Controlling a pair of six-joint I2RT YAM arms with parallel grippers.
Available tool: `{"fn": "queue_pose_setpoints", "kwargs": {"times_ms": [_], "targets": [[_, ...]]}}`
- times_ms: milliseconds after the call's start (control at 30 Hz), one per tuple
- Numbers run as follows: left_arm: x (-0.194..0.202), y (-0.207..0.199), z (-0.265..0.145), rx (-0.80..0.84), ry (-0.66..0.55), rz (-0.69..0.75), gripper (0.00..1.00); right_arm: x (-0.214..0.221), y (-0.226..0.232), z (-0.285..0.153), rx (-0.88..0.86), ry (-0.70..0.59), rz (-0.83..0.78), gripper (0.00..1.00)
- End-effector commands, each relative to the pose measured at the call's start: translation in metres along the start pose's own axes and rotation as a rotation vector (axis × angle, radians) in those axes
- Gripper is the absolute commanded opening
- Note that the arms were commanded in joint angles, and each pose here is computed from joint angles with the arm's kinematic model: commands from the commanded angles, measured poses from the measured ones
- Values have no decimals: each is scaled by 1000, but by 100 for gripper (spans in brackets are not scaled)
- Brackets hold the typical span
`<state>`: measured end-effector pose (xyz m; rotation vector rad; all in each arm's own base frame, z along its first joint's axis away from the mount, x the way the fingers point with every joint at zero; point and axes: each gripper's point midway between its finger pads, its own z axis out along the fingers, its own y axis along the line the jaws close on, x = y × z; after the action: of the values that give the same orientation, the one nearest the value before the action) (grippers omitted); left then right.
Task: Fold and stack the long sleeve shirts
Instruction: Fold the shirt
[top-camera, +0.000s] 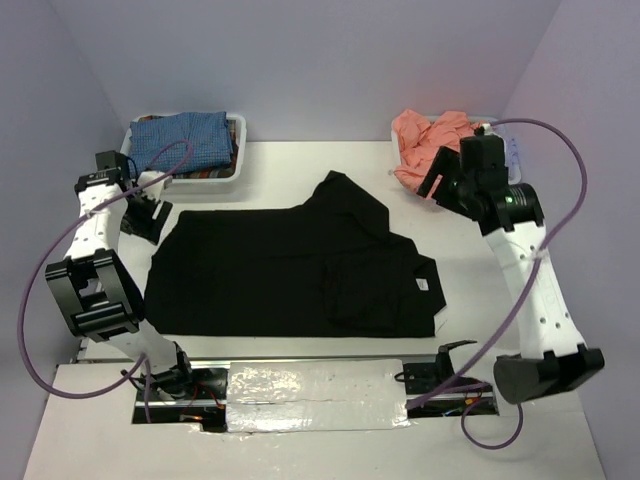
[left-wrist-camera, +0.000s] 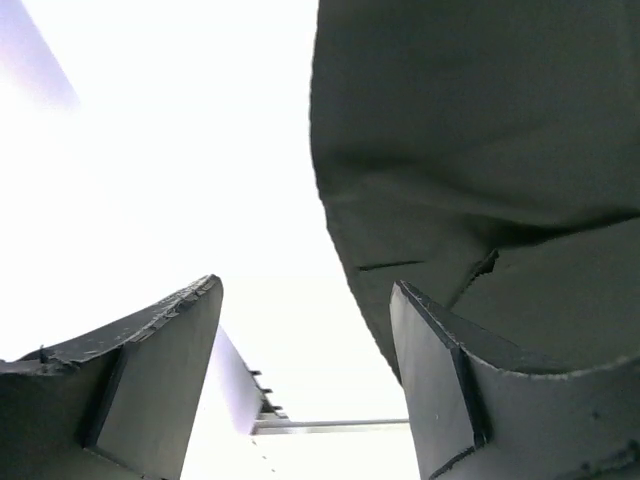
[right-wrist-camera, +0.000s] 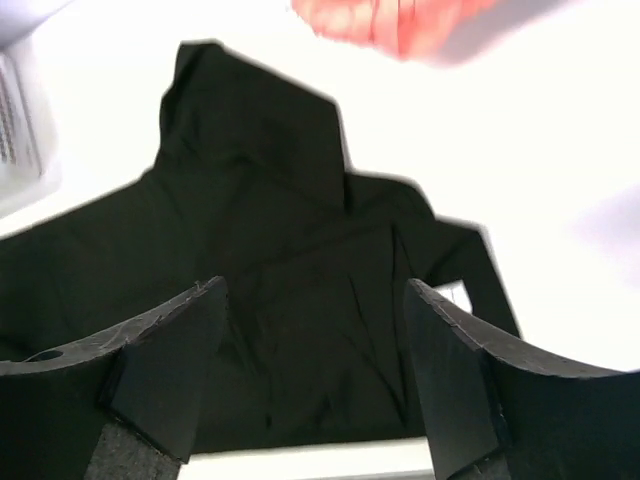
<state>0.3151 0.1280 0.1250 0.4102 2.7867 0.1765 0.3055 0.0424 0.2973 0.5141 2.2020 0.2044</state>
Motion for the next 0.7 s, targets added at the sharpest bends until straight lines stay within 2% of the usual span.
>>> {"fn": "queue_pose_setpoints", "kwargs": {"times_ms": [0,67,167,200,233,267,300,333,400,433,500,533,600,633,667], "targets": [[3,-6,-7,52,41,-34,81,15,-25,21,164,86,-69,80],[4,-3,-2,45,52,-37,81,21,-18,28,113,87,-68,81],[-9,-2,9,69,32,-73,81,22,24,51,-73,92,-61,81],[-22,3,7,70,-1,-89,81,8,48,53,-153,65,-67,80],[-29,2,18,96,-4,-104,80,16,61,77,-153,112,-101,80],[-40,-1,21,125,-39,-138,80,19,86,82,-195,119,-186,78],[-51,2,29,136,-59,-156,79,0,112,80,-235,77,-224,78],[-63,7,35,129,-99,-168,79,17,122,117,-201,146,-275,77],[-76,9,48,141,-126,-214,78,9,155,128,-230,148,-333,76],[-84,14,54,129,-149,-221,78,34,155,166,-193,237,-350,75],[-90,21,63,106,-161,-239,79,33,169,186,-188,268,-313,75],[-90,23,73,103,-156,-245,79,59,165,220,-158,341,-311,75],[-96,28,87,92,-168,-251,80,68,180,239,-186,371,-270,74],[-98,28,91,95,-169,-254,80,93,174,266,-152,429,-262,73],[-100,29,95,92,-176,-264,80,87,177,273,-144,411,-246,73]]}}
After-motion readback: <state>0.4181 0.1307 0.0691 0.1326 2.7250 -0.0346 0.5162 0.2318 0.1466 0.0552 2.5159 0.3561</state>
